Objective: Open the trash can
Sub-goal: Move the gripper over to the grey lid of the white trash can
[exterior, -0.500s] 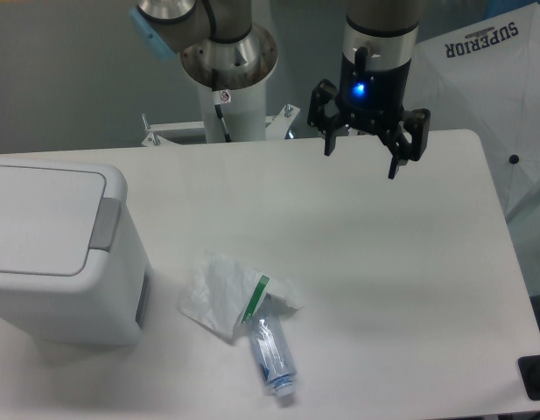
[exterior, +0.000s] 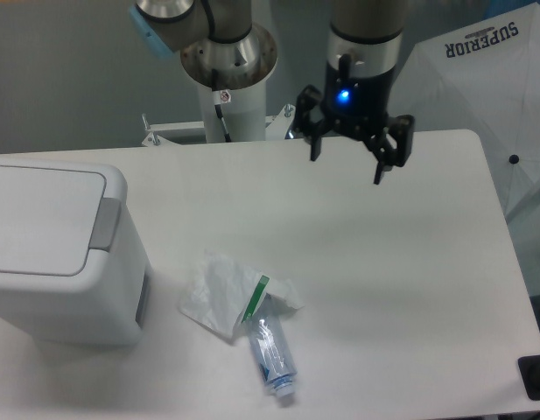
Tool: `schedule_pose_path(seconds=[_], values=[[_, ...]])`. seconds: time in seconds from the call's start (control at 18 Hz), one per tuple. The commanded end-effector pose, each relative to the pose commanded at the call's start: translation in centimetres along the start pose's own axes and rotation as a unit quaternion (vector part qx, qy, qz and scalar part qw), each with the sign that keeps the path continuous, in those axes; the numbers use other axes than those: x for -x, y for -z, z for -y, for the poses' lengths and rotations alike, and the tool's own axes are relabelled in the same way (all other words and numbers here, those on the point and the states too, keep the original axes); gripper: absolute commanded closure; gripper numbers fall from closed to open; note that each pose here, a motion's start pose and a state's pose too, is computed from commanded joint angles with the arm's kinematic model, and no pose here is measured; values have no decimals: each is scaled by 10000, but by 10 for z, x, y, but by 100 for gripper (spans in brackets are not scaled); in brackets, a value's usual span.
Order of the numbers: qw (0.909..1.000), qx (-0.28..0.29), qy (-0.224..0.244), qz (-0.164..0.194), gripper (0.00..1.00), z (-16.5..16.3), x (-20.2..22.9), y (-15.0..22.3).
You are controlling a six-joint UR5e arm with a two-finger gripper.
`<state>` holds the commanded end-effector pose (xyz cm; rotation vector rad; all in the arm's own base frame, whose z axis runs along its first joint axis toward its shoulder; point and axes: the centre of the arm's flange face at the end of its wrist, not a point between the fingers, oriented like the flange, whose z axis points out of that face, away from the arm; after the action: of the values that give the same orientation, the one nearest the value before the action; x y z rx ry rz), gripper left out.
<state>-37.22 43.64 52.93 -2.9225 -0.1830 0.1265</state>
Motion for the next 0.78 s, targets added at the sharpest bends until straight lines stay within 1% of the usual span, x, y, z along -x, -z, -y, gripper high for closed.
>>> schedule_pose_path(seconds=[0.28,0.39,0.5,0.61,0.67,0.72,0.78], values=[[9990,-20,442,-97,0,21,-40,-2],[9980,51,601,-175,0,33,-67,-11],[9950,101,961,-259,0,40,-80,-20],[9949,94,953,-315,0,51,-102,-21],[9945,-43,976,-364,0,56,-106,-20],[9922,-309,1101,-494,0,62,-108,-19],[9872,-577,1334,-651,0,68,-112,-17]])
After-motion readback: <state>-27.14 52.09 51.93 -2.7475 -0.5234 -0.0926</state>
